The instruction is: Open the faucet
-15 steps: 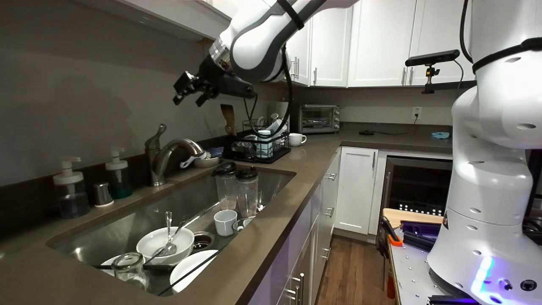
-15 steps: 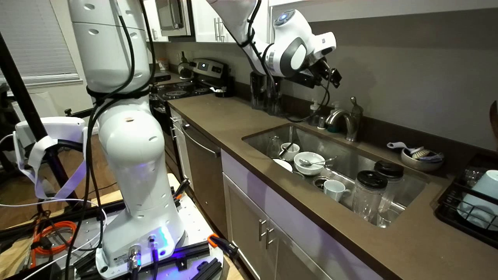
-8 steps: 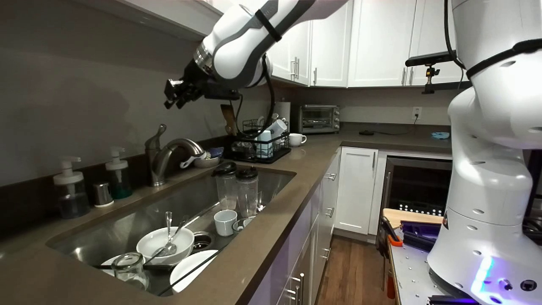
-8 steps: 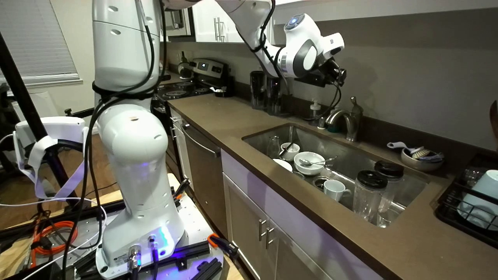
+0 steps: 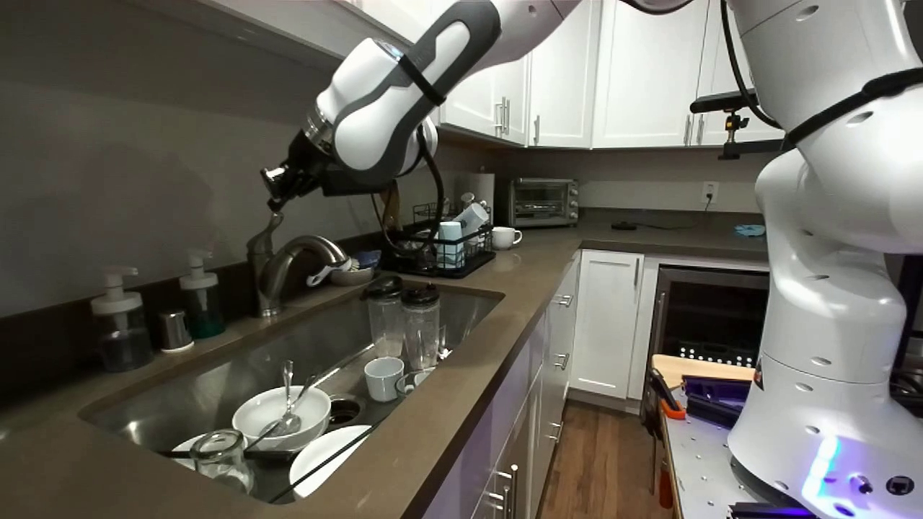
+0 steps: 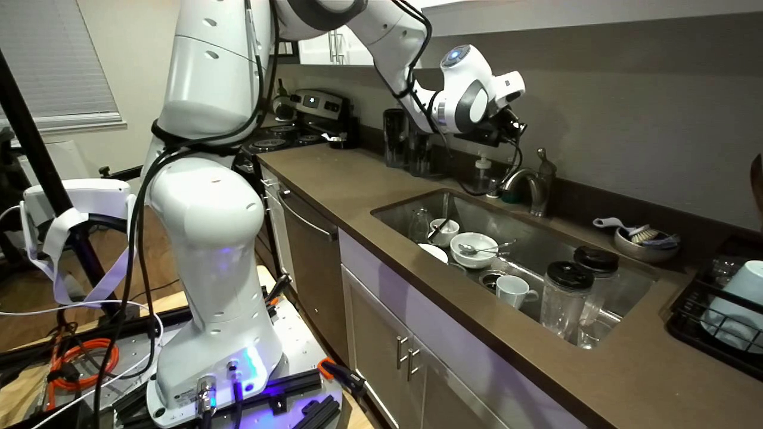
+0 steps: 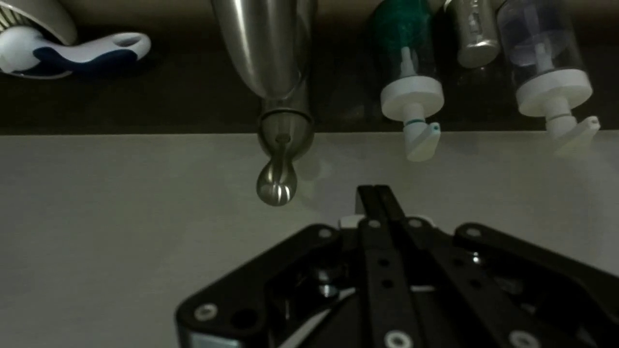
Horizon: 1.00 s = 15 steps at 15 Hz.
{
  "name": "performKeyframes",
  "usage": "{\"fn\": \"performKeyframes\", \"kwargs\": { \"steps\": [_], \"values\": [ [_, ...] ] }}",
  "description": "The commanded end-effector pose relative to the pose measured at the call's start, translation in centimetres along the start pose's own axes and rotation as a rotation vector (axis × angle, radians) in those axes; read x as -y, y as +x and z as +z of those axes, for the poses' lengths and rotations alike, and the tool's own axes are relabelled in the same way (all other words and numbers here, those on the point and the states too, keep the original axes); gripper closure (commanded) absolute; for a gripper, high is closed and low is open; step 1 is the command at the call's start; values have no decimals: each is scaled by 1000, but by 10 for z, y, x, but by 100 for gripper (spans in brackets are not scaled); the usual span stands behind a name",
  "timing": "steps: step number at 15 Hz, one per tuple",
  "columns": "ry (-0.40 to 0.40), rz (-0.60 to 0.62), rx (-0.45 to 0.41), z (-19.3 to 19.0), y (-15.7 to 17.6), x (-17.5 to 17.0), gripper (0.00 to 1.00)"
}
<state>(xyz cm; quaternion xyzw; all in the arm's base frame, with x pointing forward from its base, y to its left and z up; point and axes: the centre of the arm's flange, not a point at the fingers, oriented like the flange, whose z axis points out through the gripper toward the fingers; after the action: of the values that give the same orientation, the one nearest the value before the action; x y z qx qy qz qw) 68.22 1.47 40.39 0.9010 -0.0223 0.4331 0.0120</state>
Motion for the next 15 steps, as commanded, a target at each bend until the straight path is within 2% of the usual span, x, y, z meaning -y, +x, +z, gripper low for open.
{"fn": "performKeyframes", "kwargs": {
  "steps": [1,9,15],
  "values": [
    [-55,15,4,17,10,-5,97],
    [-56,20,50,36,19,-15,96],
    [-103,16,107,47,24,-27,97]
  ]
}}
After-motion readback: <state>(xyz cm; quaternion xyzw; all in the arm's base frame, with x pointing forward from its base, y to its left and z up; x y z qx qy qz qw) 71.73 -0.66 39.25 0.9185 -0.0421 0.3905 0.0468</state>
